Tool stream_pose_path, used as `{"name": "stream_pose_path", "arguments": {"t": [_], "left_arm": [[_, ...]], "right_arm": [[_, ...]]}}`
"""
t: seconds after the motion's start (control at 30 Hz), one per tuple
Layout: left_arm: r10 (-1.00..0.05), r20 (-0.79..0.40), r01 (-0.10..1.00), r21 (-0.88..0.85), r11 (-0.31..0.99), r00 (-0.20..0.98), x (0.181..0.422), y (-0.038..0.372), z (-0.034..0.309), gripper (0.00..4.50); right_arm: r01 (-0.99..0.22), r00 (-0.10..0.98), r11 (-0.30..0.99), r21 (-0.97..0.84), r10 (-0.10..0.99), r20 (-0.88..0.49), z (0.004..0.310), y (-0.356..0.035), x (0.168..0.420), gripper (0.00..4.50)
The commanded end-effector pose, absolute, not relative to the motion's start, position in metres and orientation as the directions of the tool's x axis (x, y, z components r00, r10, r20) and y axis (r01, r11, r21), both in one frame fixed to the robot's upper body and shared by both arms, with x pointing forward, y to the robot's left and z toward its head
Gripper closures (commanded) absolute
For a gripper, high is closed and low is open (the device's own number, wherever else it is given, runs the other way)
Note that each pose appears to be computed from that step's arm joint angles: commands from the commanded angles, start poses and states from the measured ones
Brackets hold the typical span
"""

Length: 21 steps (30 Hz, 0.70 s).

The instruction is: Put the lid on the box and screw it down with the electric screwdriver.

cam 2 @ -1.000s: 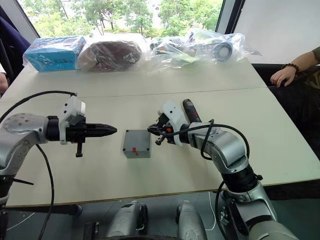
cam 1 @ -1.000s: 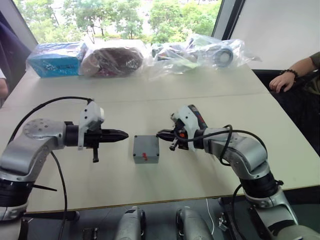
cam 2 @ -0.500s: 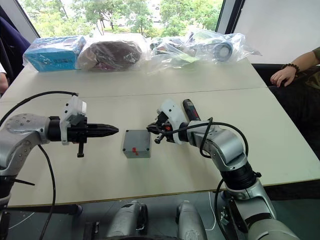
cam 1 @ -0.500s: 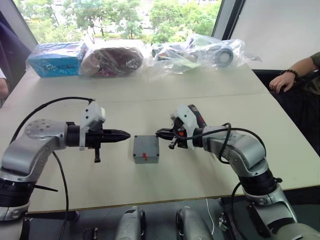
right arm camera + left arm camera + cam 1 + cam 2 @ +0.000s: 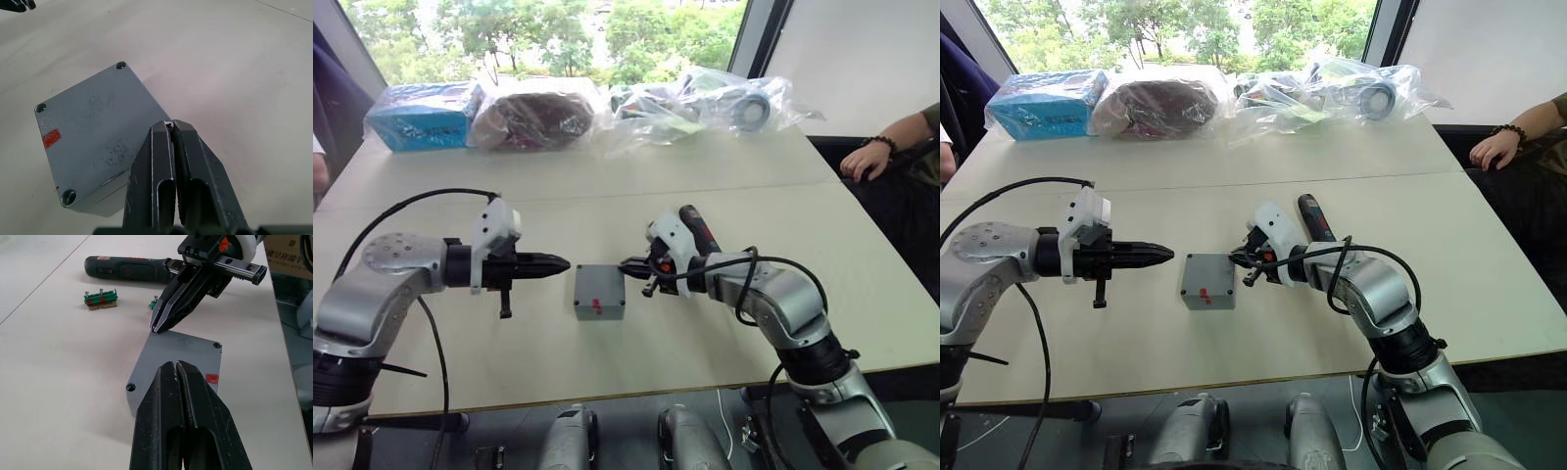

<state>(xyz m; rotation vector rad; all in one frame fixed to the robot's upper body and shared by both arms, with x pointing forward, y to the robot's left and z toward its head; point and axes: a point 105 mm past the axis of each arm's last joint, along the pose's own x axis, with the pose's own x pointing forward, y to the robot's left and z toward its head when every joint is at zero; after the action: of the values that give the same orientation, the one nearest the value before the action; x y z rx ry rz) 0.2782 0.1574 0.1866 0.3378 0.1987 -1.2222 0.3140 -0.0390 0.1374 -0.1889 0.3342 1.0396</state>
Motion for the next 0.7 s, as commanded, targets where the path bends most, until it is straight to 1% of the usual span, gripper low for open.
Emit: {"name": "stream_pose_path", "arguments": {"t": [0.03, 0.13, 0.17, 0.2, 0.23, 0.3, 0.33, 0.37, 0.4, 0.43, 0.47, 0.5, 0.53, 0.6, 0.7], "left_arm": [[-0.889, -0.316, 0.941, 0.186, 0.283, 0.33, 0.277, 0.154, 0.196, 4.5], [-0.889, -0.317, 0.941, 0.186, 0.284, 0.331, 0.277, 0.154, 0.196, 4.5], [-0.889, -0.317, 0.941, 0.186, 0.283, 0.33, 0.277, 0.154, 0.196, 4.5], [-0.889, -0.316, 0.941, 0.187, 0.283, 0.33, 0.277, 0.153, 0.196, 4.5], [-0.89, -0.315, 0.941, 0.186, 0.282, 0.329, 0.277, 0.153, 0.196, 4.5], [-0.891, -0.314, 0.941, 0.187, 0.281, 0.328, 0.277, 0.152, 0.196, 4.5], [-0.892, -0.314, 0.942, 0.187, 0.28, 0.327, 0.277, 0.152, 0.196, 4.5], [-0.892, -0.313, 0.942, 0.187, 0.278, 0.325, 0.277, 0.151, 0.196, 4.5], [-0.894, -0.311, 0.943, 0.187, 0.276, 0.323, 0.277, 0.151, 0.196, 4.5], [-0.895, -0.309, 0.943, 0.187, 0.274, 0.322, 0.277, 0.15, 0.197, 4.5], [-0.896, -0.308, 0.943, 0.187, 0.274, 0.321, 0.277, 0.15, 0.197, 4.5], [-0.897, -0.306, 0.944, 0.187, 0.273, 0.32, 0.278, 0.149, 0.197, 4.5], [-0.898, -0.303, 0.944, 0.188, 0.272, 0.319, 0.278, 0.148, 0.197, 4.5], [-0.902, -0.295, 0.944, 0.189, 0.269, 0.316, 0.279, 0.146, 0.197, 4.5], [-0.907, -0.282, 0.945, 0.191, 0.266, 0.312, 0.28, 0.143, 0.197, 4.5]], "right_arm": [[-0.874, 0.456, 0.485, -0.009, 0.815, -0.356, 0.137, -0.038, 0.313, 4.44], [-0.887, 0.433, 0.462, -0.002, 0.832, -0.347, 0.139, -0.037, 0.309, 4.44], [-0.896, 0.415, 0.443, 0.009, 0.846, -0.336, 0.141, -0.036, 0.306, 3.91], [-0.907, 0.394, 0.421, 0.015, 0.86, -0.325, 0.145, -0.034, 0.302, 3.65], [-0.913, 0.385, 0.409, 0.008, 0.866, -0.317, 0.148, -0.033, 0.299, 3.17], [-0.909, 0.398, 0.417, -0.009, 0.86, -0.319, 0.15, -0.034, 0.3, 2.47], [-0.908, 0.404, 0.419, -0.023, 0.857, -0.32, 0.151, -0.035, 0.3, 2.01], [-0.905, 0.411, 0.423, -0.037, 0.853, -0.321, 0.153, -0.037, 0.301, 1.69], [-0.903, 0.419, 0.426, -0.05, 0.85, -0.318, 0.156, -0.039, 0.301, 1.23], [-0.901, 0.425, 0.429, -0.059, 0.849, -0.315, 0.159, -0.042, 0.301, 0.92], [-0.899, 0.431, 0.433, -0.066, 0.846, -0.314, 0.161, -0.044, 0.302, 0.5], [-0.894, 0.443, 0.442, -0.078, 0.839, -0.315, 0.163, -0.048, 0.303, 0.25], [-0.882, 0.467, 0.461, -0.102, 0.821, -0.328, 0.165, -0.055, 0.305, 0.04], [-0.848, 0.527, 0.504, -0.16, 0.776, -0.346, 0.17, -0.072, 0.312, 0.04], [-0.746, 0.664, 0.614, -0.259, 0.657, -0.356, 0.187, -0.1, 0.33, 0.04]]}}
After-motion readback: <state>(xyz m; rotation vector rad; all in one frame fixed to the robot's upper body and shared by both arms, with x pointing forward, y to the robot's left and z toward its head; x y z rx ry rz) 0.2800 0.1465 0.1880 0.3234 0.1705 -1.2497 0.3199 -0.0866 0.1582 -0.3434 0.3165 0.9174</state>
